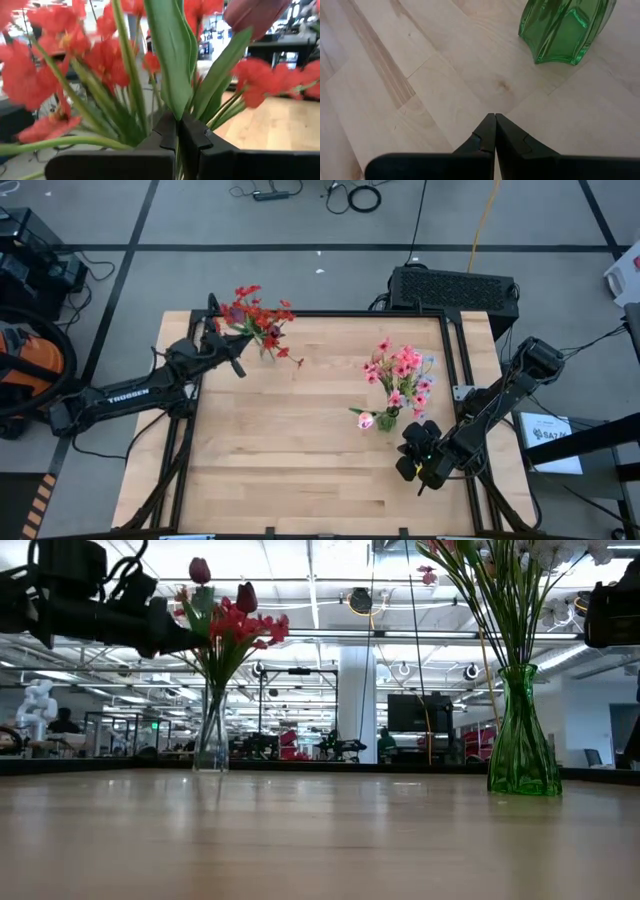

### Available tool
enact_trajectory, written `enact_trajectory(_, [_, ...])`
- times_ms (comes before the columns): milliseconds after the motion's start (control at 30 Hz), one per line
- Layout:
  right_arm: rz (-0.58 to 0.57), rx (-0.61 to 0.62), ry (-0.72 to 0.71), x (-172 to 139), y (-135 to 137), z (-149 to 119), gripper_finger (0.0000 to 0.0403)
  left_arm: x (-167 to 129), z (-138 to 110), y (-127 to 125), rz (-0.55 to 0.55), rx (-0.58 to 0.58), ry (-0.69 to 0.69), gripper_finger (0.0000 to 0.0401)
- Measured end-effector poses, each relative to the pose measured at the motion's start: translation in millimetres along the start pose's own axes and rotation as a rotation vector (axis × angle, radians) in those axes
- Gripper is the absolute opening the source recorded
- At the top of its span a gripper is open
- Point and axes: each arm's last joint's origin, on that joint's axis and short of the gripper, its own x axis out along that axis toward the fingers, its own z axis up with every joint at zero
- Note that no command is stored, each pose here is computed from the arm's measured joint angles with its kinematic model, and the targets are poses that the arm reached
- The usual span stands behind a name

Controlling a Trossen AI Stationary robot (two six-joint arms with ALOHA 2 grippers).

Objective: Sort flowers into vase by color
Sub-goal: Put the dark red flower into the transparent vase, then return to Home Position

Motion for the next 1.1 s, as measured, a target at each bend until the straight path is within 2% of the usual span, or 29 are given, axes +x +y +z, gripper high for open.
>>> enact_trajectory(467, [-0.001, -0.001, 0.000, 0, 0, 0, 0.0000, 7, -15, 1, 0.006, 0.000, 0.102, 0.0020])
enact_trajectory(567, [-0.001, -0.001, 0.000, 0, 0, 0, 0.0000, 7, -16, 1, 0.007, 0.000, 0.110, 0.0039])
enact_trajectory(900, [0.009, -0.002, 0.013, -1, 0, 0, 0.0000, 7, -13, 1, 0.009, -0.002, 0.101, 0.0143])
enact_trajectory(1100, [0.084, -0.158, 0.048, -19, 3, 4, 0.0000, 7, 2, 1, 0.003, -0.011, 0.033, 0.0152])
